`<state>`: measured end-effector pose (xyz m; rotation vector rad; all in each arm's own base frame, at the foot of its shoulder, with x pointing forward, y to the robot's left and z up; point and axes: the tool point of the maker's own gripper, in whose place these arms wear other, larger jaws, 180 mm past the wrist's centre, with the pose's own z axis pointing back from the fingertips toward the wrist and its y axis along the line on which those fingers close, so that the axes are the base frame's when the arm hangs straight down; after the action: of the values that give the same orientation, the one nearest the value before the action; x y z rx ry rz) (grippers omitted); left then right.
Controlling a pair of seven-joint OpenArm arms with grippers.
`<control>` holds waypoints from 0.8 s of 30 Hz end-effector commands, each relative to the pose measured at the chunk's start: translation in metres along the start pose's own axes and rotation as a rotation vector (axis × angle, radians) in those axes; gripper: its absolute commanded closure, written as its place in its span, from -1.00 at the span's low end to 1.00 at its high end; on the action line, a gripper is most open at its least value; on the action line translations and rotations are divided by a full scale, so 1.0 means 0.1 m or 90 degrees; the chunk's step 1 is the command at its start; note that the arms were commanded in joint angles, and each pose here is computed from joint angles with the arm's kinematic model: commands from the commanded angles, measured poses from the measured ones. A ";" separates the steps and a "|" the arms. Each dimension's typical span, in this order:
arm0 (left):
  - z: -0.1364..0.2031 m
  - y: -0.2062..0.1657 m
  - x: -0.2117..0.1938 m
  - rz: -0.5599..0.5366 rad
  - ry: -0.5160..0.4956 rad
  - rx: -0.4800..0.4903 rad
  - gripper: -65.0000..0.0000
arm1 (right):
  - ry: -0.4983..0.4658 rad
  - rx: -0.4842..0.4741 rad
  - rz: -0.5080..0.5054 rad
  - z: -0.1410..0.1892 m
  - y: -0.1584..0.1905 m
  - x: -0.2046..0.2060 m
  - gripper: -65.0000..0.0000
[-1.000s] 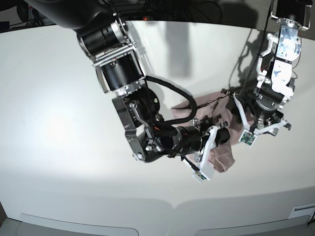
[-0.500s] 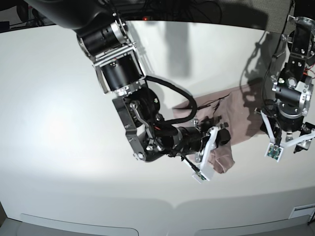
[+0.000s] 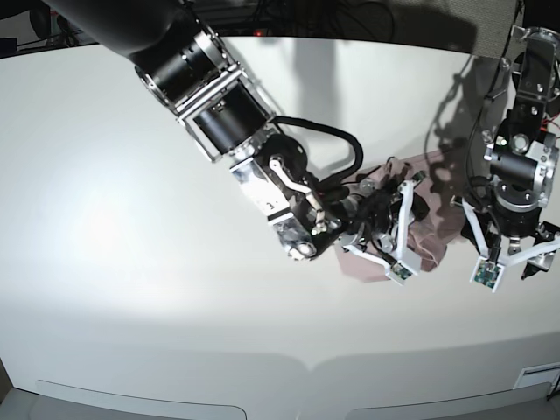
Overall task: Fold the T-shirt properly
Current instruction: 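Lay the folded end onto the bundle and press with both grippers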
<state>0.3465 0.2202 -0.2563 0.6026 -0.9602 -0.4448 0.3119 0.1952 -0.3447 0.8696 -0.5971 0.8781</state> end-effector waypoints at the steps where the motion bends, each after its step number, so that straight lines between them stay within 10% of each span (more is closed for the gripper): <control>1: 0.02 0.15 0.12 -0.001 -0.027 0.031 -0.08 | -0.049 0.005 0.029 0.03 0.04 0.30 1.00; 4: 0.03 0.15 0.12 -0.001 -0.027 0.031 -0.08 | -0.064 0.001 0.045 0.01 0.06 0.34 1.00; 9: 0.03 0.24 0.13 -0.019 -0.027 0.060 -0.08 | -0.056 0.020 0.056 -0.03 0.15 0.30 0.31; 24: 0.06 0.55 0.15 -0.060 -0.031 0.152 -0.08 | -0.074 0.123 0.035 -0.06 0.51 0.33 0.31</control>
<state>0.3481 0.2473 -0.2312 0.8120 -0.9791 -0.4478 0.2778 0.2221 -0.3286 1.0404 -0.5826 0.9415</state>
